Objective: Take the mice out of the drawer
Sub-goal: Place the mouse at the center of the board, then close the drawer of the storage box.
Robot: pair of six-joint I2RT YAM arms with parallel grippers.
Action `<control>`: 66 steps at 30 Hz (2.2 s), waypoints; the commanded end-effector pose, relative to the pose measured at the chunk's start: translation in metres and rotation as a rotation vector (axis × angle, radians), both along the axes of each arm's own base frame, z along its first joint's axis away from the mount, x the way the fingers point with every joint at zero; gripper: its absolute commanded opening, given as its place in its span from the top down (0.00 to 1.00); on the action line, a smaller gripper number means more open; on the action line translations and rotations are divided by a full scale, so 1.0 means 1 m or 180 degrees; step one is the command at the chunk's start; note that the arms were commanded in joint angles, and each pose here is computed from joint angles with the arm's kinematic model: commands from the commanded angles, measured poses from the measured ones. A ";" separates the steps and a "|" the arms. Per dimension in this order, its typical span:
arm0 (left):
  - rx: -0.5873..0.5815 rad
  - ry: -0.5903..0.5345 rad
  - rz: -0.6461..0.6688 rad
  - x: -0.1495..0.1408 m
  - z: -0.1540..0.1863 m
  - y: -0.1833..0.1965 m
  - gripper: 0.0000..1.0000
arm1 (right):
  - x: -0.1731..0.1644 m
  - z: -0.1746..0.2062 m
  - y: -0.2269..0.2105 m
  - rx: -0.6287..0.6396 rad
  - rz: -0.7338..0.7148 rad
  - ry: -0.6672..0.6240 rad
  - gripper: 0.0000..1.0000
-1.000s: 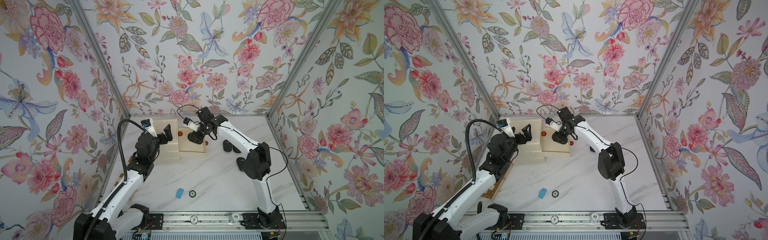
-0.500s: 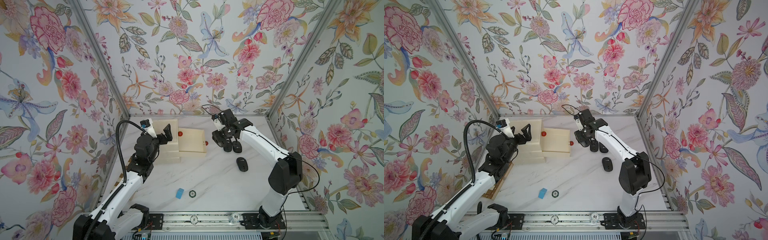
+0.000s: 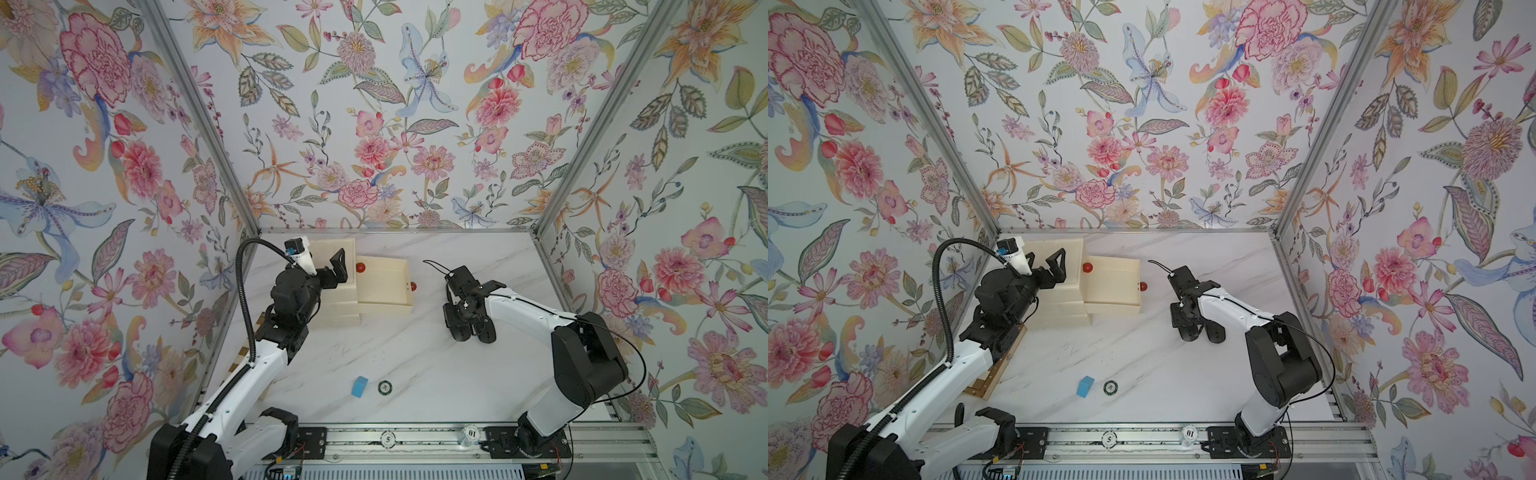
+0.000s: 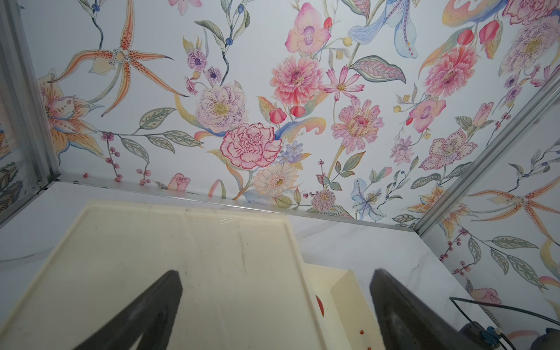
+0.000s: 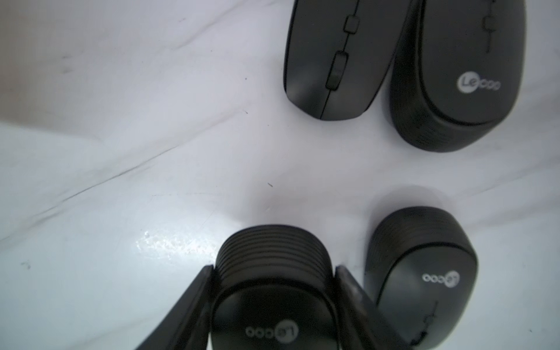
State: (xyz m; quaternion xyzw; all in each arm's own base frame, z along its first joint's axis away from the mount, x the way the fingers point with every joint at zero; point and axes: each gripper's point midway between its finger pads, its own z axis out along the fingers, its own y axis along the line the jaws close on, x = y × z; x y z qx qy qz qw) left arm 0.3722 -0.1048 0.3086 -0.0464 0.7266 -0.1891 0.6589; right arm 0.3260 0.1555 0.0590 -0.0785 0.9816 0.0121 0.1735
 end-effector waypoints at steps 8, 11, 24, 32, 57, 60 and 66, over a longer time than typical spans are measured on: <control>-0.0058 -0.0069 0.0027 -0.008 0.005 0.003 0.00 | 0.012 -0.022 -0.019 -0.0046 -0.0311 -0.0155 0.55; -0.0052 -0.0067 0.0024 -0.008 0.005 0.002 0.00 | 0.010 -0.027 -0.020 -0.0042 -0.0326 -0.0123 0.54; -0.0074 -0.0102 0.0023 -0.008 0.011 0.002 0.00 | 0.015 -0.013 -0.018 0.0063 -0.0440 -0.0233 0.24; 0.0011 -0.0045 0.0121 -0.006 0.039 0.016 0.00 | 0.043 0.052 0.006 0.0304 -0.0119 -0.0784 0.16; 0.0118 0.1086 0.0195 0.014 -0.025 0.114 0.00 | 0.088 0.077 0.104 0.1051 0.1114 -0.1109 0.01; 0.0091 0.1159 0.0123 0.019 -0.036 0.111 0.00 | 0.087 0.070 0.107 0.1016 0.1146 -0.1045 0.01; 0.0039 0.1160 -0.0043 0.021 -0.046 0.102 0.00 | 0.088 0.062 0.105 0.0927 0.1101 -0.1003 0.01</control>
